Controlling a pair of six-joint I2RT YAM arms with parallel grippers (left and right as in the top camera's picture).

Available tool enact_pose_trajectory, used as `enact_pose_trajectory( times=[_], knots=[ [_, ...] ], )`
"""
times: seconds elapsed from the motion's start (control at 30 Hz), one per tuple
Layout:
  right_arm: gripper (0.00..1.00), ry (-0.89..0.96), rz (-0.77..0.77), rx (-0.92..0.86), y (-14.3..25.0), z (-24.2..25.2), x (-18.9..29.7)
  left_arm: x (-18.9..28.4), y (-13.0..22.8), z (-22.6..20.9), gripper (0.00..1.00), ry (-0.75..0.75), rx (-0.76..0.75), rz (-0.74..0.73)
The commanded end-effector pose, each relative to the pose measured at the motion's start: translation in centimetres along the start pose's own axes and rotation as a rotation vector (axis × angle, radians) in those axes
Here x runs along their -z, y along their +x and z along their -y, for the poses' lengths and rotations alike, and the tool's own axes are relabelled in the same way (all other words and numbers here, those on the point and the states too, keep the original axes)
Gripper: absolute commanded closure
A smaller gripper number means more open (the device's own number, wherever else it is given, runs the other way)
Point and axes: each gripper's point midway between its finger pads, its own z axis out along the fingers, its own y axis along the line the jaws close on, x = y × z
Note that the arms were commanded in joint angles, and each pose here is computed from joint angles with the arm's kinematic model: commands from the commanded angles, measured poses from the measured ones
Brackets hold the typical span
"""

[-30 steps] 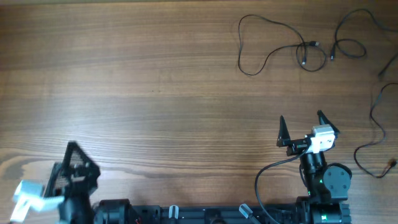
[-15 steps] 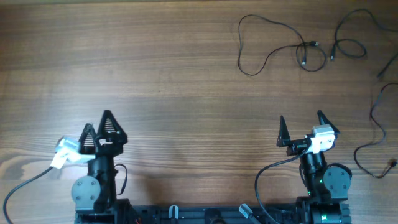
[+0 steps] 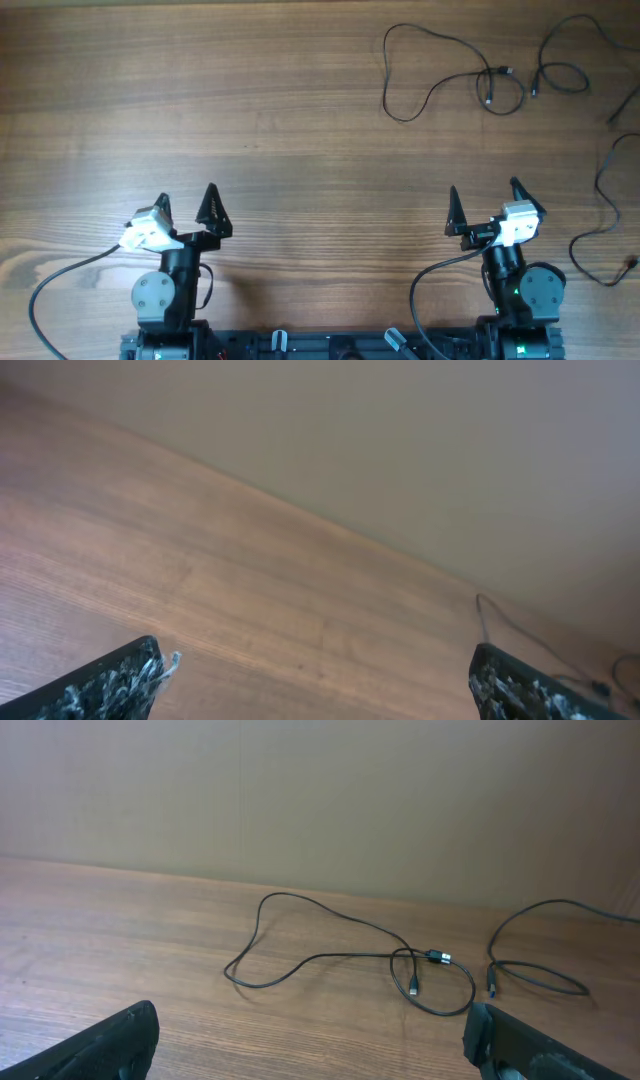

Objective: Untangle cables

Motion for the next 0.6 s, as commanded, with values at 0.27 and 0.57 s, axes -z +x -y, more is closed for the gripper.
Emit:
enact_pose_trajectory(
  times=[0.27, 0.57],
  knots=[
    [0.00, 0.018, 0.012, 0.009, -0.24, 0.34, 0.07, -0.02, 1.07, 0.46, 0.00, 0.036, -0.148, -0.040],
    [0.00, 0.018, 0.012, 0.010, -0.24, 0.34, 0.07, -0.02, 1.11, 0.50, 0.00, 0.042, -0.303, -0.038]
  ],
)
